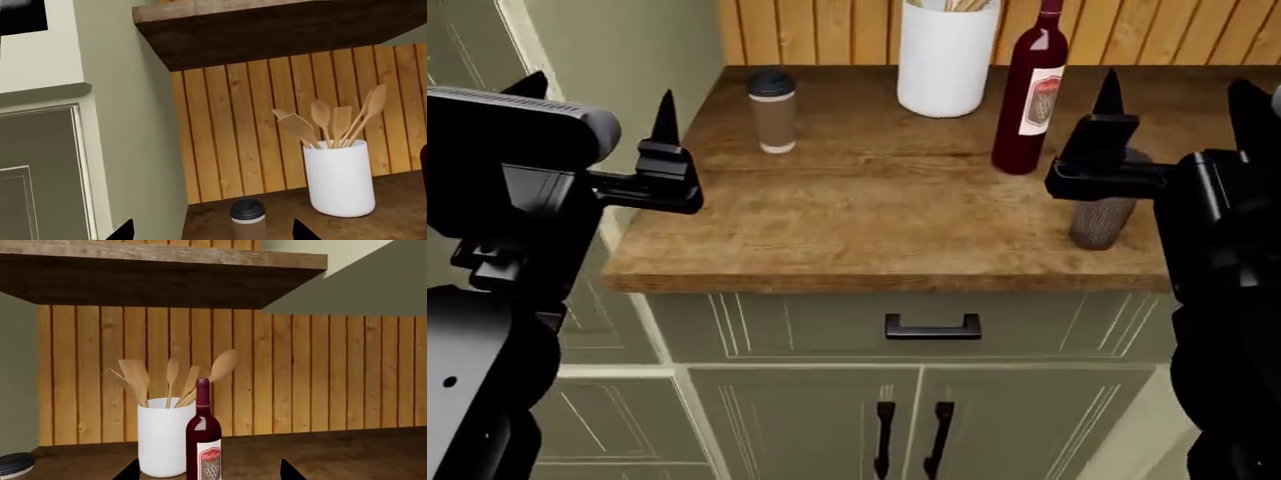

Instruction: Move the drinks to the dining counter.

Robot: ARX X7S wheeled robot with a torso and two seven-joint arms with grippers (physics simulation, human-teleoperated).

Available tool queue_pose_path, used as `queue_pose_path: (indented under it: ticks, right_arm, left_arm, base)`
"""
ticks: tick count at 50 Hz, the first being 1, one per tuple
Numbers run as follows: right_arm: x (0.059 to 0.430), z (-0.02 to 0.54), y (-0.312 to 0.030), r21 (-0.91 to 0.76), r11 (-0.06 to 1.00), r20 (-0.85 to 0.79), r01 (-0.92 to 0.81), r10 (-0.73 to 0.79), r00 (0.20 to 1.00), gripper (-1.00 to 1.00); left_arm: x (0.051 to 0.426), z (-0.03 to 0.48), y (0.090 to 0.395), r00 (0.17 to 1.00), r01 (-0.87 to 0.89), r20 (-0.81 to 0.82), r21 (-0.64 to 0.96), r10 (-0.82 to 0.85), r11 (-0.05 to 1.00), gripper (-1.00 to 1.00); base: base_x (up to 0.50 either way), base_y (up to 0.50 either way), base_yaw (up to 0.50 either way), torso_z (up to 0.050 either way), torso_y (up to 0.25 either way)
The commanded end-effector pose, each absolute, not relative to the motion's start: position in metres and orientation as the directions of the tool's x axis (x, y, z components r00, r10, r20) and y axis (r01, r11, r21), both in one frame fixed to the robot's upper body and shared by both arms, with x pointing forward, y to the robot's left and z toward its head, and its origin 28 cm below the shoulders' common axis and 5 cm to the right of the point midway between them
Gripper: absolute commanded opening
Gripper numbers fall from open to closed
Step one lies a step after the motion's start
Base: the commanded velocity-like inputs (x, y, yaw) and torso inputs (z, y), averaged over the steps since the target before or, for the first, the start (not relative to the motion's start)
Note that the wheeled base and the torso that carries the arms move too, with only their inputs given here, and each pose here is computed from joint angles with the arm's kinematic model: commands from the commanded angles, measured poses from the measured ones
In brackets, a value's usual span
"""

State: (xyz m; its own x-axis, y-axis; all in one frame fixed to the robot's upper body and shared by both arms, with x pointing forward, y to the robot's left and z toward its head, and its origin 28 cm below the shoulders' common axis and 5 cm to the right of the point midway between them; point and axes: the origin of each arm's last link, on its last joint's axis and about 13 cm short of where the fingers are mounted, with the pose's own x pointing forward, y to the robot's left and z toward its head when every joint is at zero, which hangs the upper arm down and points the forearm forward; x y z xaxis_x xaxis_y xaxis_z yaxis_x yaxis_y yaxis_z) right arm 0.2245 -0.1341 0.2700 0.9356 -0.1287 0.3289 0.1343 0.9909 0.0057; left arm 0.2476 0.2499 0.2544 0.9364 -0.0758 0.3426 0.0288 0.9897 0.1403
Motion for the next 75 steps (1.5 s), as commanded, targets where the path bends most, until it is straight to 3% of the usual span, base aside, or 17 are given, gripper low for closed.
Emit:
queue_pose_path:
  ticks: [1,27,38,42,46,47,49,60,75]
  right_arm:
    - [0.221,0.275,-0.136,0.019,0.990,0.342,0.136,-0.135,0.930,1.00]
    - [0.219,0.274,-0.138,0.022,0.990,0.329,0.143,-0.142,0.934,1.00]
    - [0.211,0.274,-0.144,0.031,0.983,0.296,0.179,-0.180,0.938,1.00]
    - [0.198,0.282,-0.181,0.105,0.886,0.258,0.452,-0.464,0.847,1.00]
    - [0.176,0.277,-0.168,0.116,0.851,0.222,0.513,-0.525,0.821,1.00]
    - [0.165,0.275,-0.164,0.111,0.867,0.213,0.486,-0.498,0.840,1.00]
    - [0.144,0.272,-0.156,0.070,0.958,0.194,0.279,-0.288,0.938,1.00]
    - [0.110,0.265,-0.153,0.045,0.962,0.215,0.269,-0.273,0.938,1.00]
    - [0.110,0.251,-0.145,-0.023,0.994,0.083,0.104,-0.101,0.991,1.00]
  left_arm:
    - [0.245,0.255,0.252,0.936,0.016,0.347,0.141,-0.065,0.990,1.00]
    - [0.243,0.250,0.251,0.940,0.020,0.334,0.139,-0.066,0.990,1.00]
    - [0.244,0.246,0.249,0.944,0.054,0.317,0.143,-0.097,0.988,1.00]
    - [0.246,0.243,0.249,0.945,0.061,0.311,0.140,-0.102,0.988,1.00]
    - [0.250,0.241,0.247,0.946,0.075,0.304,0.138,-0.114,0.988,1.00]
    - [0.252,0.241,0.246,0.946,0.078,0.303,0.138,-0.117,0.987,1.00]
    - [0.254,0.241,0.245,0.946,0.083,0.300,0.140,-0.123,0.987,1.00]
    - [0.260,0.239,0.239,0.946,0.107,0.289,0.149,-0.147,0.983,1.00]
    - [0.262,0.239,0.238,0.945,0.115,0.288,0.150,-0.155,0.982,1.00]
  base:
    - [0.50,-0.20,0.00,0.000,0.000]
    - [0.48,-0.19,0.00,0.000,0.001]
    - [0.02,0.00,0.00,0.000,0.001]
    - [0.00,0.00,0.00,0.000,0.000]
    - [0.00,0.00,0.00,0.000,0.000]
    - [0.00,0.00,0.00,0.000,0.000]
    - [0.00,0.00,0.00,0.000,0.000]
    - [0.00,0.00,0.00,0.000,0.000]
    - [0.00,0.00,0.00,0.000,0.000]
